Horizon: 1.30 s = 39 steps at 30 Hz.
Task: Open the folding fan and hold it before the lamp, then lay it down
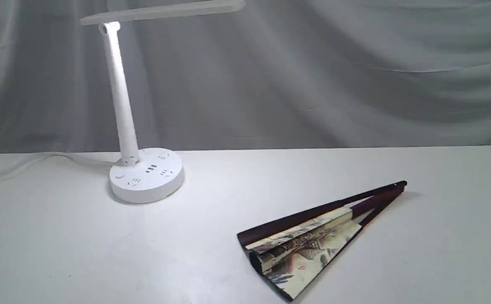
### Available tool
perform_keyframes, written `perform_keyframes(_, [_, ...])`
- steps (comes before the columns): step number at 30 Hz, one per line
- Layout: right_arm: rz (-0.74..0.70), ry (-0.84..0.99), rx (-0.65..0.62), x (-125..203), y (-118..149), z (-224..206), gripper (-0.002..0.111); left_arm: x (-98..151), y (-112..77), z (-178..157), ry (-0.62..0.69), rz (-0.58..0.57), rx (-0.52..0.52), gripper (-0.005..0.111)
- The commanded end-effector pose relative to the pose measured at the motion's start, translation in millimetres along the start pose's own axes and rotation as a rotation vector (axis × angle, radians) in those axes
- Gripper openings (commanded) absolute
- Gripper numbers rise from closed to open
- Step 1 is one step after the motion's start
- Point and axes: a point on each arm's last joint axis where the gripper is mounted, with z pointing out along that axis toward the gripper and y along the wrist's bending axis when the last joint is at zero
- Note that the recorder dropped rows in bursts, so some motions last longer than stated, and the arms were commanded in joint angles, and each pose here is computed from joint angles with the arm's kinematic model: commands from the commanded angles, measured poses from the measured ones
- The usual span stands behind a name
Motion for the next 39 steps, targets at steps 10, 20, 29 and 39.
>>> perform_keyframes(10, [0.041,-0.174,0.002,-57.2,-2.8,-11.0,0.000,-48.3,-7.2,-9.6,-0.116,-0.116,0.027,0.000])
perform_keyframes(20, [0.068,-0.078,-0.028,-89.3,-2.3,-26.8,0.000,-95.1,-15.3,-32.4,-0.057,-0.112,0.030,0.000])
perform_keyframes(29, [0.144,0.003,-0.049,-100.6,-1.1,-37.2,0.000,-105.8,-15.5,-48.0,0.079,-0.072,-0.011,0.000])
perform_keyframes(39, [0.160,0.084,-0.043,-94.0,-1.1,-22.6,0.000,-107.6,-11.3,-45.1,0.020,0.042,-0.048,0.000])
